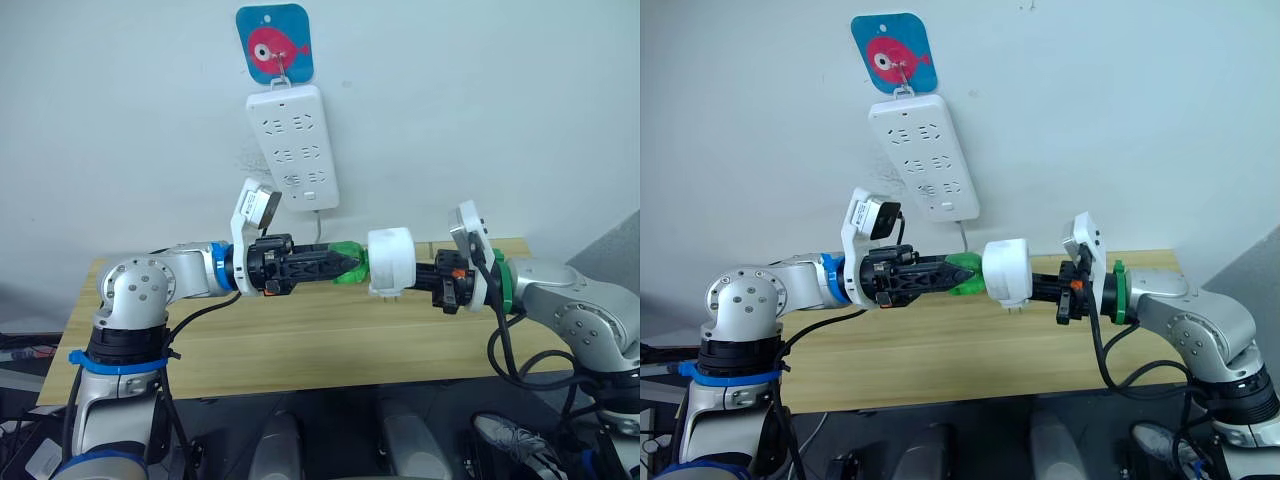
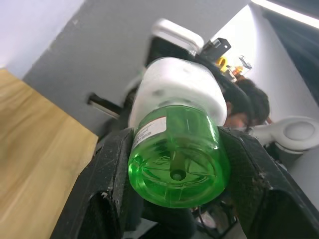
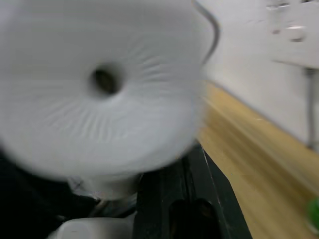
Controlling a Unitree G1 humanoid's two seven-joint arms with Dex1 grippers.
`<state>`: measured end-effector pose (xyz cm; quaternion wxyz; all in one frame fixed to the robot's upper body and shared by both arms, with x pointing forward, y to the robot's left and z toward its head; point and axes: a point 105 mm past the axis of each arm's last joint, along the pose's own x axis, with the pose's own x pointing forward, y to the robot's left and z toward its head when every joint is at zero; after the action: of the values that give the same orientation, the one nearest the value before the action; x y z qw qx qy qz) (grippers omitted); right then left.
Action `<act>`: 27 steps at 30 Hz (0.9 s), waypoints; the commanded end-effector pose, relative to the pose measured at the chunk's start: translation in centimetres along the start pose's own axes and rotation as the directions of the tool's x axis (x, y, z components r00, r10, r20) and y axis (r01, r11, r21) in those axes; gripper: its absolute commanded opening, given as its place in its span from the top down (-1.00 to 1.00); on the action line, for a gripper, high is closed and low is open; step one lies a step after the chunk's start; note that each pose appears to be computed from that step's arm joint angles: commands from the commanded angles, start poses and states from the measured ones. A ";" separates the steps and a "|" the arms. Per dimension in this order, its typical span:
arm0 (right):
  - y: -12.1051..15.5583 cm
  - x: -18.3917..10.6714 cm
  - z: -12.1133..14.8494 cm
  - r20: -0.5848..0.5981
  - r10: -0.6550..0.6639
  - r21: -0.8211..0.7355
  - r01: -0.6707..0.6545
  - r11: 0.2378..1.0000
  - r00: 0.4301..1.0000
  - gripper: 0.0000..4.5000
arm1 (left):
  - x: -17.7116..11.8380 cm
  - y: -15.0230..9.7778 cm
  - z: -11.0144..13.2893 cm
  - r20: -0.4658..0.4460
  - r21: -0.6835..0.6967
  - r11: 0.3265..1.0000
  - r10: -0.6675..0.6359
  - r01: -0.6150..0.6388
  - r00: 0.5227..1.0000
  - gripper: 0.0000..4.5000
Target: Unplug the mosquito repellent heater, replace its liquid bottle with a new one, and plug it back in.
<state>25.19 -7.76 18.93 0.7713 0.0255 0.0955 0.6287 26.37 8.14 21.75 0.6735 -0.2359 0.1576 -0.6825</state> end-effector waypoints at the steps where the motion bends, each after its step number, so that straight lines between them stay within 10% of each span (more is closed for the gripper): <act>1: 1.9 -0.3 1.6 0.041 0.059 -0.029 -0.058 0.998 0.997 1.00 | -0.1 0.3 0.5 0.022 0.041 0.998 0.037 -0.038 0.999 -0.02; 27: 1.0 0.5 4.0 0.071 0.044 0.038 -0.047 0.998 0.996 1.00 | 0.1 -0.7 -1.9 -0.162 0.160 0.985 -0.035 0.062 0.986 -0.02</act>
<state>25.29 -6.89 22.86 0.7653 0.0789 0.0809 0.6337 25.73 8.04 18.87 0.6813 -0.1316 0.1777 -0.6978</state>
